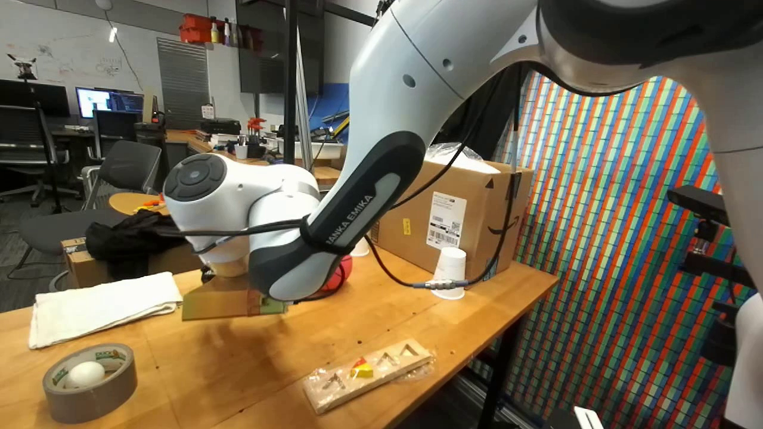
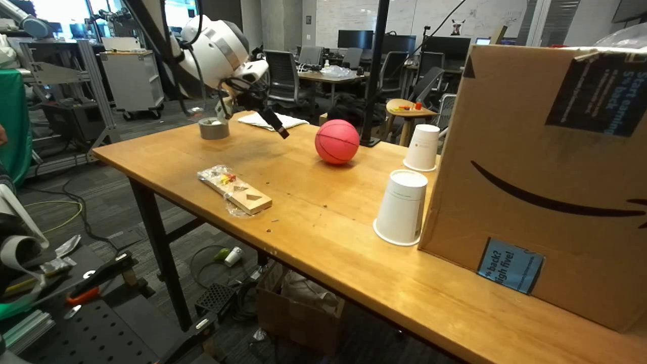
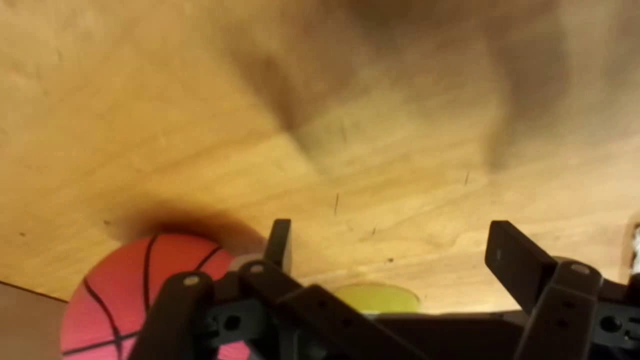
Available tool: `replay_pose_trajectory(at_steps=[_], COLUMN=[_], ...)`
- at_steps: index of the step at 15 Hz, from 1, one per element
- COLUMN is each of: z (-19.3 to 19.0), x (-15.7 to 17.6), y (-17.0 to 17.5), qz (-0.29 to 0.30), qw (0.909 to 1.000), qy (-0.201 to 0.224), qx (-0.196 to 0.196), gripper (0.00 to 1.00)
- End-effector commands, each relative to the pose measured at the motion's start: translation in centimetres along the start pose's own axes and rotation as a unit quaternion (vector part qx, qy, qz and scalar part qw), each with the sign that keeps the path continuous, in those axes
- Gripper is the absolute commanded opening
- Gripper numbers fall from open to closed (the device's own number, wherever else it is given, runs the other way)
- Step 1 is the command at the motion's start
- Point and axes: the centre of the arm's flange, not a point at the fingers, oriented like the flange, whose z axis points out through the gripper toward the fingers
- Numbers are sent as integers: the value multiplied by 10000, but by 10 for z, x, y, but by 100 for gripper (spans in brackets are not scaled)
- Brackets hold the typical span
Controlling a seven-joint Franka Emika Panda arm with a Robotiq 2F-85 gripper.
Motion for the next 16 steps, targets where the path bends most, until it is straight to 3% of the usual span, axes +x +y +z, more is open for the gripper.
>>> replay_pose_trajectory(at_steps=[1, 8, 16], z=[-34, -66, -97], x=[-42, -84, -93], y=[8, 8, -2], qz=[70, 384, 697], qw=[9995, 9971, 9931], qy=[-269, -582, -924], qx=[-162, -297, -165], gripper=[100, 100, 100])
